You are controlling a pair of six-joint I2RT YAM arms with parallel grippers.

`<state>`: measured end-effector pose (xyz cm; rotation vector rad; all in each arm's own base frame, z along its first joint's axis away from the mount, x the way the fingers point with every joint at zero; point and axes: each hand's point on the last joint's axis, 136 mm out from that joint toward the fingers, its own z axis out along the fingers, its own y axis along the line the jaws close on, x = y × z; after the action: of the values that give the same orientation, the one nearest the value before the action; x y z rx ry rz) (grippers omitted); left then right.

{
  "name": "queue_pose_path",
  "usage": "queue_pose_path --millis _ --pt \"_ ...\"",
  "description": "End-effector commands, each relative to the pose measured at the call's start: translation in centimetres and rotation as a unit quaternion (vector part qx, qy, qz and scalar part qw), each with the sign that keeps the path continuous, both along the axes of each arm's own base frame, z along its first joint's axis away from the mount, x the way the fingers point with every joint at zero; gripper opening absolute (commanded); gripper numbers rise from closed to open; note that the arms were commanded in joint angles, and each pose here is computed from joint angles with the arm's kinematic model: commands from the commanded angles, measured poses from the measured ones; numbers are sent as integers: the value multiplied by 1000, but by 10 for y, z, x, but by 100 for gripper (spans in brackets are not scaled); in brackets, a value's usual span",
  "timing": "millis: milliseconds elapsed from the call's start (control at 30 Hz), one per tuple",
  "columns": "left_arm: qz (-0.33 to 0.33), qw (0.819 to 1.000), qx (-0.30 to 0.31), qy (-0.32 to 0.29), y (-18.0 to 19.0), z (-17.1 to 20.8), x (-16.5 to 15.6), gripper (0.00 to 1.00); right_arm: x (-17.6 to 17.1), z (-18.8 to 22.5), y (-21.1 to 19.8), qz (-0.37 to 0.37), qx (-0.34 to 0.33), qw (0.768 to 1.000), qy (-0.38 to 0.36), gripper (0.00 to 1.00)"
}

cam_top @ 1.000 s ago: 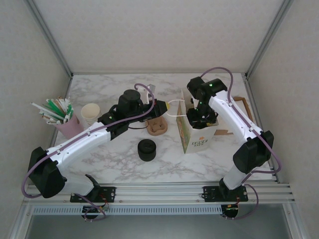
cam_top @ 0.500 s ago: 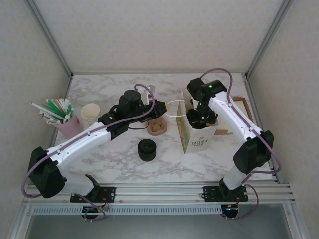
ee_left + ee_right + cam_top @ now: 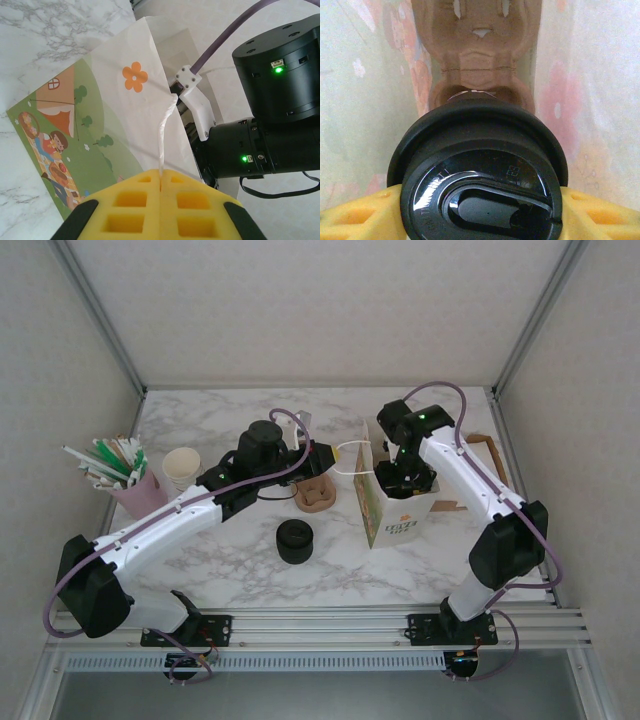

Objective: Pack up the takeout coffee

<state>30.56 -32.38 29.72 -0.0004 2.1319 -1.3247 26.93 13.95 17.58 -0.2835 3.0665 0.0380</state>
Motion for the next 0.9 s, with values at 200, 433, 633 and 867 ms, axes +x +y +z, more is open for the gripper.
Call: queue_pose_path --millis 200,433,633,867 --pt "6 1000 6 -5 3 0 0 0 -3 7 -3 5 6 1000 -10 67" --pt "6 1000 5 -4 2 0 0 0 -4 2 -9 1 -8 1000 -3 67" --pt "6 1000 6 -5 2 0 0 0 -5 2 -10 0 -12 1000 -3 67" --pt "6 1000 5 -3 2 1 0 0 -5 -6 -13 -6 -15 1000 9 67"
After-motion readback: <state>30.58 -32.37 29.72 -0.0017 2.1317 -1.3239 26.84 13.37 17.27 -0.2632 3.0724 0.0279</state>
